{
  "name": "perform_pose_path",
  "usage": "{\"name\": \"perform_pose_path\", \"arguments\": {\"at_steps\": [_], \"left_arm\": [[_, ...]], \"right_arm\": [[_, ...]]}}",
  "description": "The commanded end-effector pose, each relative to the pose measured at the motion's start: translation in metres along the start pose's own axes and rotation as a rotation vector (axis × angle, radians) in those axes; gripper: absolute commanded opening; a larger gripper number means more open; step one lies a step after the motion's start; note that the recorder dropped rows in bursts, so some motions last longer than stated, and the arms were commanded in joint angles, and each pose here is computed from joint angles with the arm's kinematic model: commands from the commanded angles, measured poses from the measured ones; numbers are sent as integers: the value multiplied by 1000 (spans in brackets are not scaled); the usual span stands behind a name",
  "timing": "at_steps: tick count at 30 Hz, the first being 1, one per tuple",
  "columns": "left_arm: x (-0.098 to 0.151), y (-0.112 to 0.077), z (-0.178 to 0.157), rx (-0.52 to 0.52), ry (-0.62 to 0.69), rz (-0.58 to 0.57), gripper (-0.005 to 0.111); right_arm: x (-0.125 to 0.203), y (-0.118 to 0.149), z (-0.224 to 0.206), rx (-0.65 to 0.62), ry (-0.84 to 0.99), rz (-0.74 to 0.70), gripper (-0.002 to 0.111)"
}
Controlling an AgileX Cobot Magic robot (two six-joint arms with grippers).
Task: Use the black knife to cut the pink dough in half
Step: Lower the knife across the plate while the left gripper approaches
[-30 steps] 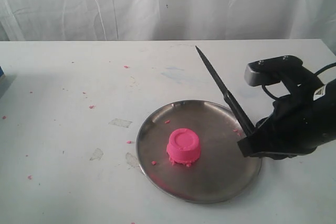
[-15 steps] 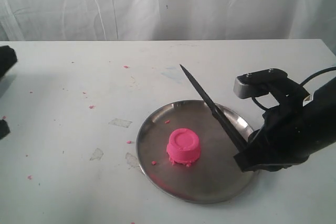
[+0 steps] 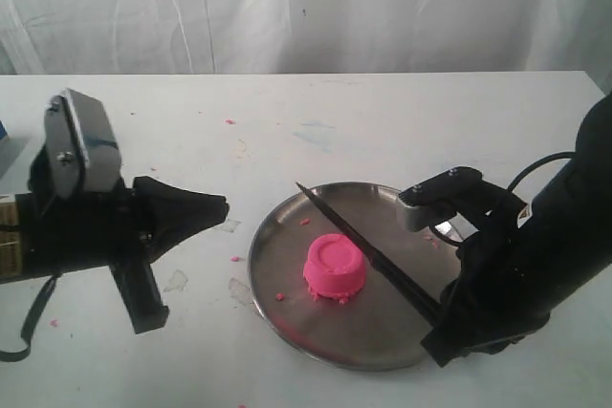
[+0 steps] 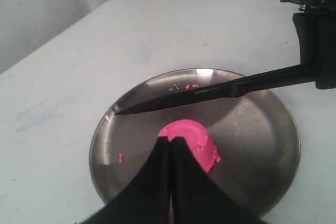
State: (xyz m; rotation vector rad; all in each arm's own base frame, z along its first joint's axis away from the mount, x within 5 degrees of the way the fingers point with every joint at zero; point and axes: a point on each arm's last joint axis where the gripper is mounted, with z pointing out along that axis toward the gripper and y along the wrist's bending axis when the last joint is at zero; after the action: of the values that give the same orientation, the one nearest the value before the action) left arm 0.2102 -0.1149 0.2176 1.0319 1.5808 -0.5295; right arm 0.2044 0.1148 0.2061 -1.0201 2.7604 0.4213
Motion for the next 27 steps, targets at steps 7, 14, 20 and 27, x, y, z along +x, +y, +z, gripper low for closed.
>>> {"name": "perform_pose_path", "arguments": {"at_steps": [7, 14, 20, 27], "left_arm": [[7, 27, 56, 89, -104, -86, 0], [10, 46, 86, 116, -158, -106, 0], [23, 53, 102, 143, -139, -188, 0], [31, 57, 113, 158, -124, -186, 0]], "right_arm": [[-3, -5, 10, 16, 7, -22, 0], [-3, -9, 15, 41, 33, -49, 0], [-4, -10, 16, 44, 25, -46, 0], [-5, -10, 16, 48, 16, -45, 0]]}}
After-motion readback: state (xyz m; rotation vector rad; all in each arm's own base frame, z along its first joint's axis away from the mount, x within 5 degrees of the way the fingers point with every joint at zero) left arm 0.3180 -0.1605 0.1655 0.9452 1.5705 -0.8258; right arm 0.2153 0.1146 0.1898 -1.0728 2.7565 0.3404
